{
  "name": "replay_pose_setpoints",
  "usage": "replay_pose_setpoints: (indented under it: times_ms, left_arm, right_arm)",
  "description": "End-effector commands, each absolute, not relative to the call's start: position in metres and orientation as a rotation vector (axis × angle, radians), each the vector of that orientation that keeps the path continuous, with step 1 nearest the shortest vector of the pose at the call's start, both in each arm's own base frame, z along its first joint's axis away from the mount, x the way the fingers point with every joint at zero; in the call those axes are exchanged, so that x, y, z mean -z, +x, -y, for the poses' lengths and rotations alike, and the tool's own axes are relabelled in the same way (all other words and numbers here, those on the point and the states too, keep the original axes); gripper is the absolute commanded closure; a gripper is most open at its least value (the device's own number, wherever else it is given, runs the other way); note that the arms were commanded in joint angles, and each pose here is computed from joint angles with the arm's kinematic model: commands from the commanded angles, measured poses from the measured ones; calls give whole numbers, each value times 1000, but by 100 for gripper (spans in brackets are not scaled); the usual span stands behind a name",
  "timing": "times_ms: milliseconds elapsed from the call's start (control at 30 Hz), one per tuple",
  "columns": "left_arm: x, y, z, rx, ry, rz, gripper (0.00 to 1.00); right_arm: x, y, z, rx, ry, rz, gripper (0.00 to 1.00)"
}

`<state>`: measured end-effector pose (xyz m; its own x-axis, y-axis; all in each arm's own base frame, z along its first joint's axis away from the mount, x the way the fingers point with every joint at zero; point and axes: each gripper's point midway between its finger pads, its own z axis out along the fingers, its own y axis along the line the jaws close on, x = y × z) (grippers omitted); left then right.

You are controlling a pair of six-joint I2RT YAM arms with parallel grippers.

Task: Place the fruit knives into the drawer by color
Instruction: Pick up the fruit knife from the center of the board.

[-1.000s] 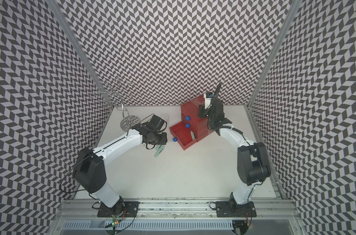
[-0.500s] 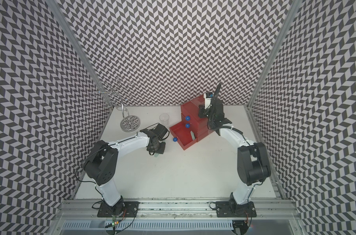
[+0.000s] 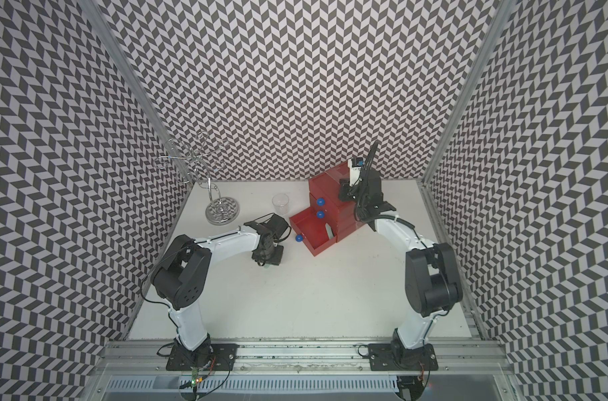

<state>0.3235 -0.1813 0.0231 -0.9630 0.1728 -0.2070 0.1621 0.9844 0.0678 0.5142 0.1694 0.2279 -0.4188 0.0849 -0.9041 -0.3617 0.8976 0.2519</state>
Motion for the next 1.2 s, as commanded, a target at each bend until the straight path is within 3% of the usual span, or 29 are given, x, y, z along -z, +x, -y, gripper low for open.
replay_pose_setpoints:
  times_ms: [0,733,1067,1167]
  left_arm:
    - [-17,325,183,-55,272,-2927,52]
    - [-4,317,190,-97,342,-3071,61]
    - [1,312,187,-161,347,-3086,77]
    - [1,311,184,-199,339,-3089,77]
  right_arm:
    - [0,404,-151,-484,-98,-2752,100]
    - [2,403,-151,-484,-94,-2757,100]
    - [2,403,-151,-483,-95,-2756,100]
    - [2,403,-151,-484,-97,-2755,100]
